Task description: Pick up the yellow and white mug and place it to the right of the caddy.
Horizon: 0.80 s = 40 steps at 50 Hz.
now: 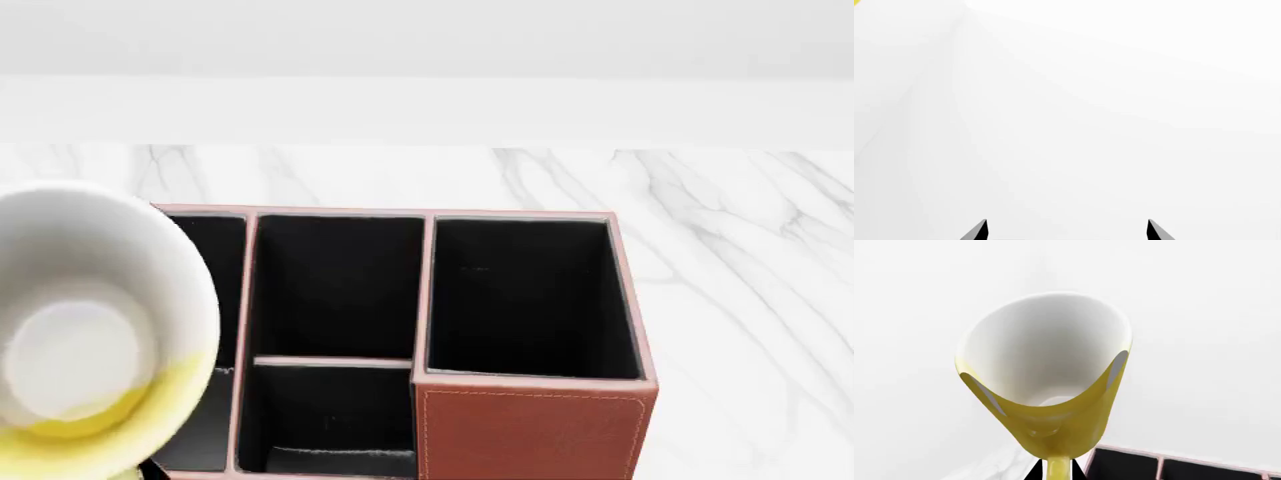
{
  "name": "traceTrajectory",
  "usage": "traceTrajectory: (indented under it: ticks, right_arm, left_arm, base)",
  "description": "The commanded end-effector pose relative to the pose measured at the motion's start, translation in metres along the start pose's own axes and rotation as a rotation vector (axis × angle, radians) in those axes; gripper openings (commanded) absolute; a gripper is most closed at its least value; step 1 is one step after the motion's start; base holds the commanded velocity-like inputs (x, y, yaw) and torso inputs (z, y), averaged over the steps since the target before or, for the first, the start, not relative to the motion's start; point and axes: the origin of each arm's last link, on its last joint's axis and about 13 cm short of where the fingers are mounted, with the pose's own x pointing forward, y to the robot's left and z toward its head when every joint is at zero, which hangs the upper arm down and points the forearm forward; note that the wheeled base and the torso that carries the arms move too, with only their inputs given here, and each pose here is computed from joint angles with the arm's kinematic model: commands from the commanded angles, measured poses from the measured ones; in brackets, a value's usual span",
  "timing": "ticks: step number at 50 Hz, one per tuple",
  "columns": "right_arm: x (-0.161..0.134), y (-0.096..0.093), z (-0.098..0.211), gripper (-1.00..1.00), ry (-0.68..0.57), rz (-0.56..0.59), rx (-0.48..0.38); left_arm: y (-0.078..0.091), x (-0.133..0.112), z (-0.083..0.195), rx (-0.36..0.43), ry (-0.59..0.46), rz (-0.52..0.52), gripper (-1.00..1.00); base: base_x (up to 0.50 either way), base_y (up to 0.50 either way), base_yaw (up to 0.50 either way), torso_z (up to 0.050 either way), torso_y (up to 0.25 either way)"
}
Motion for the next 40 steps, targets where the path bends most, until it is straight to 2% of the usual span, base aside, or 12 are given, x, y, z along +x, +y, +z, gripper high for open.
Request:
traceTrajectory:
  ticks: [1,17,28,32,34,36,38,40]
  right_arm:
    - [0.002,-0.014,0.025,-1.00,-0.116,-0.074,-0.016]
    - [0.004,-0.042,0.049,-1.00,-0.243,-0.197,-0.054]
    - [-0.001,-0.060,0.062,-1.00,-0.302,-0.325,-0.086]
    - [-0.001,-0.067,0.064,-1.00,-0.316,-0.396,-0.139]
    - [-0.002,-0.069,0.065,-1.00,-0.316,-0.423,-0.133]
    - [-0.001,-0.075,0.064,-1.00,-0.325,-0.473,-0.203]
    - [-0.003,-0.076,0.067,-1.00,-0.326,-0.478,-0.181]
    - [-0.003,-0.078,0.067,-1.00,-0.328,-0.498,-0.196]
  left_arm:
    - [0.000,0.000,0.000,-0.001,0.001,-0.001,1.00]
    - [-0.001,-0.002,0.000,-0.001,0.000,-0.006,1.00]
    - [-0.001,-0.002,0.000,-0.002,0.001,-0.008,1.00]
    - [-0.001,-0.002,0.000,-0.003,0.000,-0.007,1.00]
    - [-0.001,-0.001,0.000,-0.003,0.001,-0.006,1.00]
    - [0.000,-0.001,0.000,-0.003,0.000,-0.005,1.00]
    - [0.000,-0.001,0.000,-0.004,0.001,-0.004,1.00]
    - [-0.001,-0.001,0.000,-0.004,0.001,-0.006,1.00]
  base:
    - [0.00,0.00,0.00,0.000,0.010]
    - [0.00,0.00,0.00,0.000,0.000]
    - [0.00,0.00,0.00,0.000,0.000]
    - [0.00,0.00,0.00,0.000,0.000]
    - [0.00,0.00,0.00,0.000,0.000]
    - [0.00,0.00,0.00,0.000,0.000]
    - [0.00,0.00,0.00,0.000,0.000]
    - [0.00,0.00,0.00,0.000,0.000]
